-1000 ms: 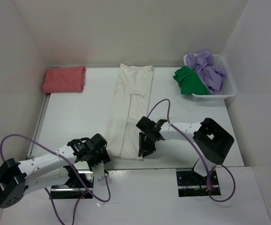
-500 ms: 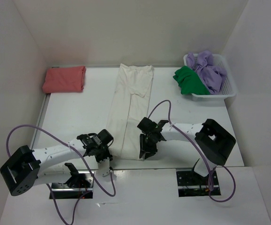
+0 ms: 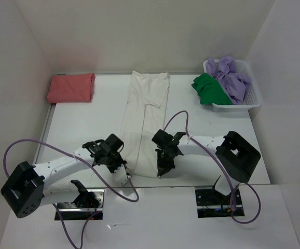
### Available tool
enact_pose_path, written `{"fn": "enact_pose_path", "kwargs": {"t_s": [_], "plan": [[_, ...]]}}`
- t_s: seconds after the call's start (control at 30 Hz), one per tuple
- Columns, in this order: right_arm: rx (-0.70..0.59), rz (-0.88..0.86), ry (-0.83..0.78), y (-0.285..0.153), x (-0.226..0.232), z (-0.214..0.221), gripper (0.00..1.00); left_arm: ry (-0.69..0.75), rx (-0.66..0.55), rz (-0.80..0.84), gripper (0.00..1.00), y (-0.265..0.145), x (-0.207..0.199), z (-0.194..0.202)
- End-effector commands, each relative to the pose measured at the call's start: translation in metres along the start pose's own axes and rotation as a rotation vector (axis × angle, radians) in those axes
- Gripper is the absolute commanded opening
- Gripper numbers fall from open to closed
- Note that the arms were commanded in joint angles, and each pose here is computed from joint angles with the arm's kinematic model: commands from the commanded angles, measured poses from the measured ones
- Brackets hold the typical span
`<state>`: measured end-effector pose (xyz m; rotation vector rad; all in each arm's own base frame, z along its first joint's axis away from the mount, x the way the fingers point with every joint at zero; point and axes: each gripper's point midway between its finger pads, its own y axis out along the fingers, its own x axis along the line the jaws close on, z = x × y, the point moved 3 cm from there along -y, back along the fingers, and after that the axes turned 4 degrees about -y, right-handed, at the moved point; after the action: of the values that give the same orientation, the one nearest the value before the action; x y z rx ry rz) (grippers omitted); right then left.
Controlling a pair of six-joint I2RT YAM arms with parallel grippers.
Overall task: Fold and stack the t-shirts
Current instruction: Grab the bottom of the folded rectangular tshirt with both arms, then fold the folded rectangular tshirt in 1/3 of the way
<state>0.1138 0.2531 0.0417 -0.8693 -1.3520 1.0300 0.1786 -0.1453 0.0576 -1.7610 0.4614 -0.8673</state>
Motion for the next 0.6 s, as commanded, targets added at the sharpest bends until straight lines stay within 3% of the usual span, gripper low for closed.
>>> {"fn": "enact_pose_path", "kwargs": {"t_s": [0.0,0.23,0.37,0.57], "plan": [[-0.05,-0.009,-0.035,-0.031,0.009,-0.007,0.0,-0.176,-0.041,-0.093,0.0,-0.023,0.027,0.008],[-0.181,-0.108,-0.032,-0.089,0.027,-0.057,0.0,-0.409,-0.004,-0.316,0.0,-0.065,0.087,0.066],[-0.257,-0.149,-0.009,-0.113,0.011,-0.109,0.0,-0.443,0.018,-0.503,0.0,-0.089,0.133,0.095],[-0.336,-0.17,-0.077,-0.137,0.011,-0.188,0.0,-0.441,0.045,-0.634,0.0,-0.091,0.183,0.126]]}}
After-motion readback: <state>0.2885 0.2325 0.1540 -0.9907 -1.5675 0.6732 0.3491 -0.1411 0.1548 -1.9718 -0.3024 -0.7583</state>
